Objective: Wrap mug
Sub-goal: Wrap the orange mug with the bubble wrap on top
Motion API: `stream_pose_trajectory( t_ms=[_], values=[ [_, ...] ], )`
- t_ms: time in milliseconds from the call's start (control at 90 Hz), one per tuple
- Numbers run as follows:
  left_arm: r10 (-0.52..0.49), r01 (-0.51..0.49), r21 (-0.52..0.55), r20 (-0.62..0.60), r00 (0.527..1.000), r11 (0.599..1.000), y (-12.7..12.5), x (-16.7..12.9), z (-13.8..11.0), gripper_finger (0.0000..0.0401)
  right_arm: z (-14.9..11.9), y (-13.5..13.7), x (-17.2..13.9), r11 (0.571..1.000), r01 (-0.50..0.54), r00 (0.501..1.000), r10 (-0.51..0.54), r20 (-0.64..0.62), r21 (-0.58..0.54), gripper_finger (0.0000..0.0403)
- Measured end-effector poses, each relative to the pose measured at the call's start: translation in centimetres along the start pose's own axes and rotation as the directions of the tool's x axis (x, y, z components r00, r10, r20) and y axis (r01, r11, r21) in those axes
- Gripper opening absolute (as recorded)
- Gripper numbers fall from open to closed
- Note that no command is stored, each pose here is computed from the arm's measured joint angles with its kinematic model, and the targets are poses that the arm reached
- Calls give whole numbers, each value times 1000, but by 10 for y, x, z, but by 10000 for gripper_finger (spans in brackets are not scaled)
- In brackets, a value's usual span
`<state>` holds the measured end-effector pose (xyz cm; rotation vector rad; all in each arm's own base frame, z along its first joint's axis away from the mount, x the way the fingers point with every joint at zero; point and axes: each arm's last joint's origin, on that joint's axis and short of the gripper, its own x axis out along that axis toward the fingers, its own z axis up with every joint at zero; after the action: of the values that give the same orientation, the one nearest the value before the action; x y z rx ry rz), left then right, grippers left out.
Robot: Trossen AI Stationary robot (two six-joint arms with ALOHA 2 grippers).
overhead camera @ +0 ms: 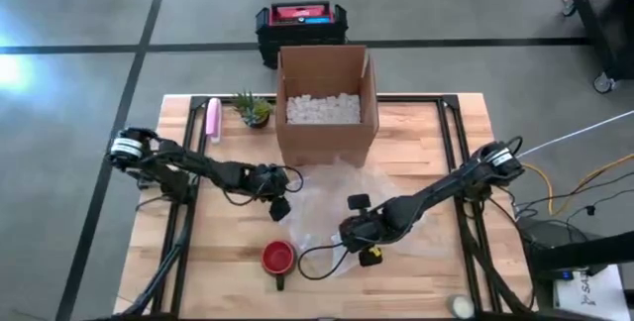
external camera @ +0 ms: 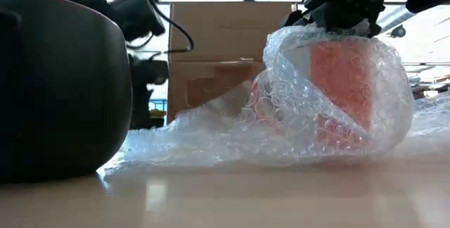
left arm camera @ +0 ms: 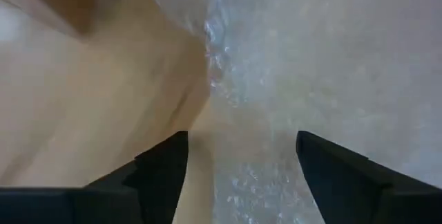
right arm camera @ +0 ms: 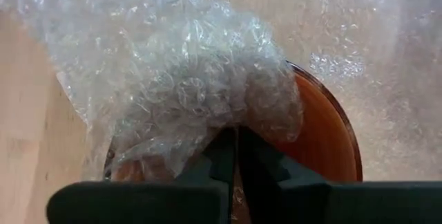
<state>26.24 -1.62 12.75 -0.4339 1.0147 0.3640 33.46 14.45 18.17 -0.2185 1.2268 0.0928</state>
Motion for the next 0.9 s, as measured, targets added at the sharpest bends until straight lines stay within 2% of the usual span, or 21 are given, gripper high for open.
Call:
stream_pose_trajectory(
  t_ms=[89,200,244,289,444,567,678,767,856,900],
  values=[
    [15,-15,14,-20,1000,1000,-3,1,5,178,0,0,0,1000,-1,1000,1,3,0,2],
    [-27,29,39,-51,998,999,-11,-14,16,72,0,0,0,1000,-1,1000,1,2,0,2],
    [-52,54,56,-27,998,997,-16,-26,24,32,0,0,0,1000,-1,1000,1,2,-1,2],
    [-88,86,66,26,996,994,-22,-39,35,14,0,0,0,1000,-1,1000,1,2,-1,2],
    [-185,167,118,166,968,979,-42,-78,61,19,1,0,-1,1000,-2,1000,2,3,-1,2],
    [-263,223,179,242,934,958,-61,-100,77,3,7,0,-9,1000,-7,1000,7,23,1,2],
    [-374,314,231,294,880,921,-82,-101,83,6,12,-1,-18,1000,-10,999,10,48,6,2],
    [-509,422,303,327,796,855,-103,-97,86,2,14,-2,-21,1000,-9,998,8,59,10,2],
    [-579,461,368,346,738,808,-122,-88,83,1,15,-4,-21,1000,-8,998,7,60,14,2],
    [-593,467,384,344,728,796,-129,-79,80,2,15,-4,-21,1000,-8,998,7,59,15,2]
  ],
)
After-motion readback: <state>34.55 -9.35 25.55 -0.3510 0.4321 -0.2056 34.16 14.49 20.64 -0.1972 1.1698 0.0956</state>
